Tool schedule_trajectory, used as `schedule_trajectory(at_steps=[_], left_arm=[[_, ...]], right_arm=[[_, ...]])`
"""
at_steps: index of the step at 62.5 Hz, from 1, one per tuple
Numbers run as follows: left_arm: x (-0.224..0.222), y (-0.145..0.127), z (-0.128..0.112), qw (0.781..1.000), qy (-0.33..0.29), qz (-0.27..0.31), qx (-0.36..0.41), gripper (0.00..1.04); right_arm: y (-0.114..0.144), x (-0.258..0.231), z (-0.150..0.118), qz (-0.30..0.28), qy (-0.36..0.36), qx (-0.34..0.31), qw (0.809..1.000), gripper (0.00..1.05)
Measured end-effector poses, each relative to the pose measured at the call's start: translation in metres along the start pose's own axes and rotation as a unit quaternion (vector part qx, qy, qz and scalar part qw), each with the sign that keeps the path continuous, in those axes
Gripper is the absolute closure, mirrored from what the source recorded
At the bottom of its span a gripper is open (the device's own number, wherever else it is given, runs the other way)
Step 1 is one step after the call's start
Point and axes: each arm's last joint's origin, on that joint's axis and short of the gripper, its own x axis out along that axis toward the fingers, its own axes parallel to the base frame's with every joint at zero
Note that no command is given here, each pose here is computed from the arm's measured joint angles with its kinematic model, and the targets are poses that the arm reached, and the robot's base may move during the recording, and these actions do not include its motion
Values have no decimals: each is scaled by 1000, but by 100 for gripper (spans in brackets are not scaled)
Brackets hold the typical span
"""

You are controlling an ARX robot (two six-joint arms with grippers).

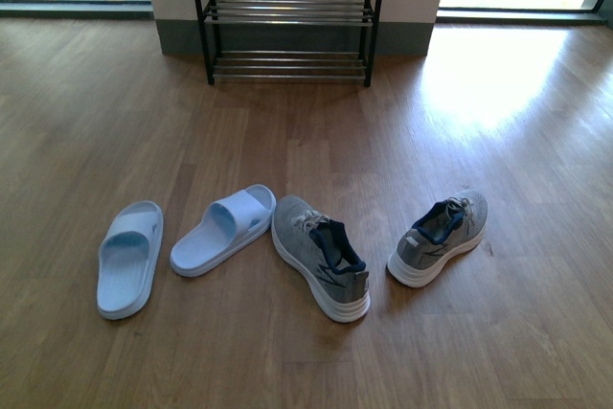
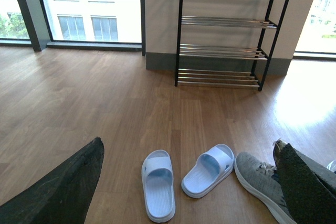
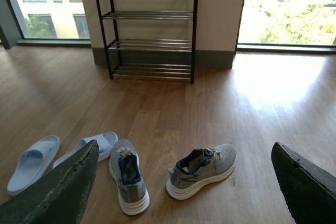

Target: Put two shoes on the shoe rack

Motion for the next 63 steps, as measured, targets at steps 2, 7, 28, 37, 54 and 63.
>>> schedule_trajectory(at_steps=[2,7,28,37,54,63], left_arm=[[0,0,0,1000,0,0,0,9],[0,0,0,1000,0,0,0,9],[0,0,0,1000,0,0,0,9],[0,0,0,1000,0,0,0,9],[0,0,0,1000,0,0,0,9],[0,0,0,1000,0,0,0,9]], right_arm=[[0,0,0,0,0,0,1000,9],[0,0,0,0,0,0,1000,9],[0,0,0,0,0,0,1000,9],[0,0,0,0,0,0,1000,9],[0,0,0,0,0,0,1000,9],[0,0,0,0,0,0,1000,9]])
